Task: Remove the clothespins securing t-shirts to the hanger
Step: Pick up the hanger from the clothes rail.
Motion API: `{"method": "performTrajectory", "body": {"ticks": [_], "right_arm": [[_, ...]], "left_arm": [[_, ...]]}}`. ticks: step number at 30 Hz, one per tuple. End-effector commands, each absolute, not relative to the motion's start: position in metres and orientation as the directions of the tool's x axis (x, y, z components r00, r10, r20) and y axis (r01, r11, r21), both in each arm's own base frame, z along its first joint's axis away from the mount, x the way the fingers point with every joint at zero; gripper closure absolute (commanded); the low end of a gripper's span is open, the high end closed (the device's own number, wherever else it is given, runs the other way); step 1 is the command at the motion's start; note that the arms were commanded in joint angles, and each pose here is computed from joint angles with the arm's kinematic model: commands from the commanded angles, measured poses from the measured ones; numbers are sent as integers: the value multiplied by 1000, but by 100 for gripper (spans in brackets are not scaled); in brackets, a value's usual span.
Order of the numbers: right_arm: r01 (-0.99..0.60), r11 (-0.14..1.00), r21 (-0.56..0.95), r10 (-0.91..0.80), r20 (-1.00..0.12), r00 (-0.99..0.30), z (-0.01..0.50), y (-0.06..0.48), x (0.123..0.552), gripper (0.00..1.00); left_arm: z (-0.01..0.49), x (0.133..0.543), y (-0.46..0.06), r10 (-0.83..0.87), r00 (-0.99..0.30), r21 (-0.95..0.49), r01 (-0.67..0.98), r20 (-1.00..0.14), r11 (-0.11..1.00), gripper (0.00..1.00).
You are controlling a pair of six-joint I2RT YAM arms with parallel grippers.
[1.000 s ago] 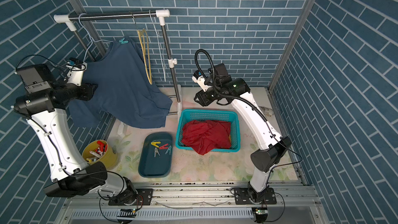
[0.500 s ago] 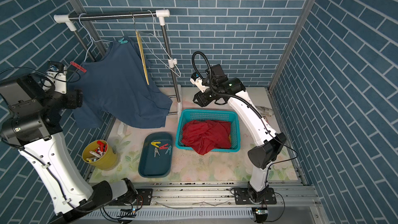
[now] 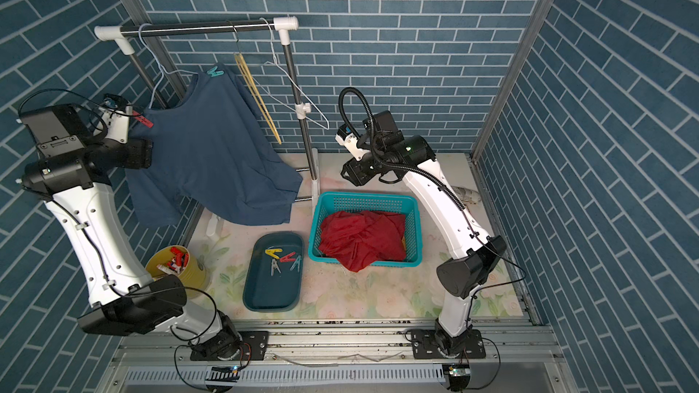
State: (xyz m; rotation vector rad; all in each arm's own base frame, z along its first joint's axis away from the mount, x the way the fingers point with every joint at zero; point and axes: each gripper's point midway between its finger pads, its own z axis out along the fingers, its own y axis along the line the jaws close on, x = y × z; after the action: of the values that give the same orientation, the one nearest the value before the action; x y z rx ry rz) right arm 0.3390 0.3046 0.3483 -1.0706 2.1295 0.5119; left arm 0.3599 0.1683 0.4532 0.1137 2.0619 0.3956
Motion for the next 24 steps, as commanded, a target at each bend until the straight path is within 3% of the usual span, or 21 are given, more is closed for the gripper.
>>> {"method": "performTrajectory", "body": {"ticks": [1, 11, 16, 24], "right_arm": [[-805, 594, 2, -533, -749, -395, 375, 291, 329, 47], [-776, 629, 43, -492, -752, -440, 373, 284, 321, 48], [-775, 632, 16, -502, -754, -425, 375, 279, 319, 49], [-767, 641, 14, -490, -762, -423, 378, 272, 313, 49]], "left_arm": [[461, 360, 135, 212, -436, 208, 57, -875, 976, 33], [461, 343, 115, 221, -413, 194, 107, -884, 975, 97], [468, 338, 101, 184, -360, 148, 124, -915, 981, 100], [512, 316, 99, 183, -254, 187, 12, -950, 982, 100]]}}
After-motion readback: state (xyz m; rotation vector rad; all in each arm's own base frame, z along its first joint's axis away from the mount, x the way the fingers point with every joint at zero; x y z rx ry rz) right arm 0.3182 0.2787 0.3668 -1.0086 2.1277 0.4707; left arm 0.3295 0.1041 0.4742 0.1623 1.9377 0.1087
